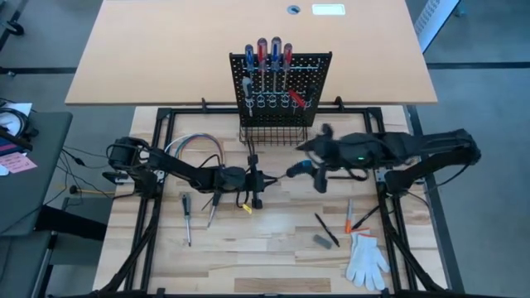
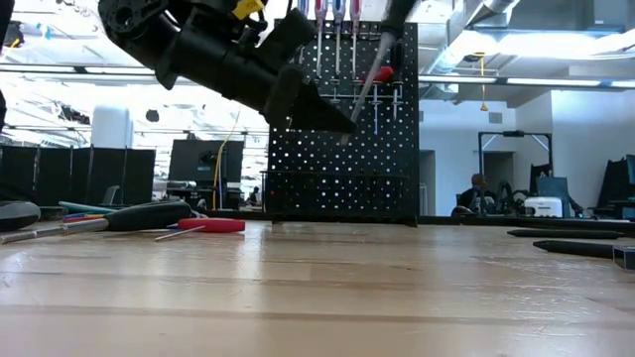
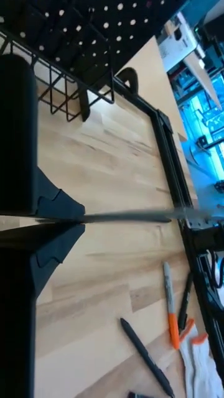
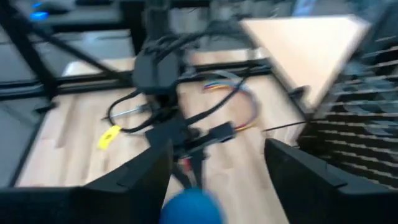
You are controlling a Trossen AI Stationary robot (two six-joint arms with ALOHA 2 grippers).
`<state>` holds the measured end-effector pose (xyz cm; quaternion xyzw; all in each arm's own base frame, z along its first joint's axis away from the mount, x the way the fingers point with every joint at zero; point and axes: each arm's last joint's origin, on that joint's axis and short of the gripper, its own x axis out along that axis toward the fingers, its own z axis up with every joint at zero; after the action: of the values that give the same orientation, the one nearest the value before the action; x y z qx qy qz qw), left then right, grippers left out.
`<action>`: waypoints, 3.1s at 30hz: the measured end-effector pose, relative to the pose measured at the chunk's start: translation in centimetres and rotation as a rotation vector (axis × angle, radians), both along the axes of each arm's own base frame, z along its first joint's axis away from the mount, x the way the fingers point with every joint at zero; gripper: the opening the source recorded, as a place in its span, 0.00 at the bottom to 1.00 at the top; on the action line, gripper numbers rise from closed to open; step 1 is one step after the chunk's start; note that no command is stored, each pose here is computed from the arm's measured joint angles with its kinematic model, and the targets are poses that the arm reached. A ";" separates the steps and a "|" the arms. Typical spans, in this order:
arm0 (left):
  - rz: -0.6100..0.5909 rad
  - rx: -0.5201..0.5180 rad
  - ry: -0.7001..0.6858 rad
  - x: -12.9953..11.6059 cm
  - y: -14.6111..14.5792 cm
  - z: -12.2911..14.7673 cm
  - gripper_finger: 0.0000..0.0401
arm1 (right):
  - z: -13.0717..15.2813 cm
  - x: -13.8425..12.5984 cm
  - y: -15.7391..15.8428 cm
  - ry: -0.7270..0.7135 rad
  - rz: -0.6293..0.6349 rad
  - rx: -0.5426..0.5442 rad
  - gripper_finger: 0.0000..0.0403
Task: Hang tools onto peg board
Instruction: Hang the black and blue screwdriver on the black peg board
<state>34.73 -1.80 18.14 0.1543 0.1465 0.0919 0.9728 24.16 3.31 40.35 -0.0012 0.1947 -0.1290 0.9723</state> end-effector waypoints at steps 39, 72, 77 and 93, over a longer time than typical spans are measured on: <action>-0.008 -0.157 0.102 1.6 3.0 0.1 0.00 | -10.0 -9.0 9.7 0.177 -0.374 0.023 0.68; 0.248 -0.054 0.500 6.9 4.1 -6.4 0.02 | -14.4 -8.4 9.0 0.173 -0.452 0.076 0.68; 0.198 -0.001 0.565 6.6 3.0 -6.6 0.00 | -14.4 -8.4 9.0 0.174 -0.450 0.075 0.68; 0.261 0.004 0.454 6.8 2.1 -5.3 0.29 | -14.3 -8.2 9.2 0.168 -0.437 0.076 0.68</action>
<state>41.56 0.28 12.88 0.1525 0.3795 0.1800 0.8946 15.92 12.47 26.01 0.0668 0.2753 -0.3286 0.9010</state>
